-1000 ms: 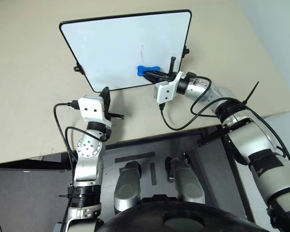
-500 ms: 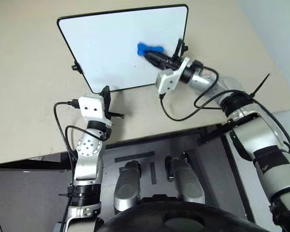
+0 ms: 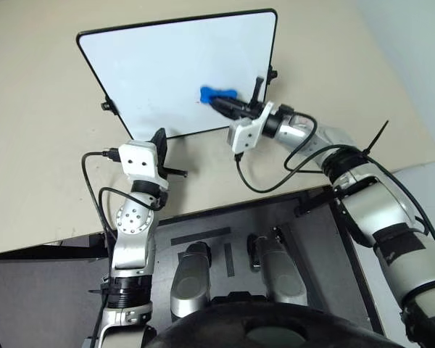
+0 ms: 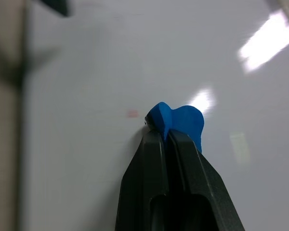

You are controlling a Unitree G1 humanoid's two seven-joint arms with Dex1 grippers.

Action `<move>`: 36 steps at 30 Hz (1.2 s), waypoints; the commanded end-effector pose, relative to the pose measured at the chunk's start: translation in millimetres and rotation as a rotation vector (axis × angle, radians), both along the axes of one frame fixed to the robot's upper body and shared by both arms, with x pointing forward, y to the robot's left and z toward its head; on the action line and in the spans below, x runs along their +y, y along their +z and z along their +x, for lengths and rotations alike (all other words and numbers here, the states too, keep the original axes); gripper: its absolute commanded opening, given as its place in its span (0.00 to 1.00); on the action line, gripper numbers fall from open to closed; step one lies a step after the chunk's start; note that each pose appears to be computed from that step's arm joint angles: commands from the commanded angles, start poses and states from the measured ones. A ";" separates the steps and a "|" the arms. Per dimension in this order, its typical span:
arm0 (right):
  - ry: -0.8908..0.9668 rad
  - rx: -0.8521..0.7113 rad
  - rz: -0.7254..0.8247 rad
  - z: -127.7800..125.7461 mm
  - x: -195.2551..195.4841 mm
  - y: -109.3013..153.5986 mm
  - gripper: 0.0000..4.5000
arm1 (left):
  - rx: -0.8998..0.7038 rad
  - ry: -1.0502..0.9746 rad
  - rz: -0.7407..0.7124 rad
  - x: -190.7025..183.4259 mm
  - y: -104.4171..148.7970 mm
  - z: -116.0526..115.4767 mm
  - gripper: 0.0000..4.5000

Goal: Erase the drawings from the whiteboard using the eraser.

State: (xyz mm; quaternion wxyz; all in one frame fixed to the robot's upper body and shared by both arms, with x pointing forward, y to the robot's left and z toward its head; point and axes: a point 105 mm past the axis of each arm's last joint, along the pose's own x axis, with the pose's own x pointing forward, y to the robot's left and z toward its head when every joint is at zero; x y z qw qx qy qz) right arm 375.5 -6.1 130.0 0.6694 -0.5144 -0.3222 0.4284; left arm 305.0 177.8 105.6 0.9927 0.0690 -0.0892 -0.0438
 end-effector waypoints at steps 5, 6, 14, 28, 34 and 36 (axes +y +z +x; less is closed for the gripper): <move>-0.030 0.000 -0.011 6.4 -3.6 3.7 0.00 | -0.042 -0.005 0.009 0.1 10.0 0.0 0.00; -0.030 -0.006 -0.006 6.8 -3.4 5.8 0.00 | -0.042 -0.006 0.009 -0.2 10.1 0.1 0.00; -0.007 -0.162 0.094 7.4 5.7 50.2 0.00 | -0.043 -0.014 0.009 -1.9 10.1 0.8 0.00; 0.061 -0.085 0.043 -4.4 21.6 30.6 0.00 | -0.042 -0.015 0.006 -2.3 9.9 1.0 0.00; 0.084 0.010 -0.027 -10.6 34.8 3.5 0.00 | -0.042 -0.017 0.004 -3.1 10.1 1.1 0.00; 0.080 0.025 -0.042 -10.6 35.8 -1.5 0.00 | -0.042 -0.016 0.004 -3.2 10.1 0.7 0.00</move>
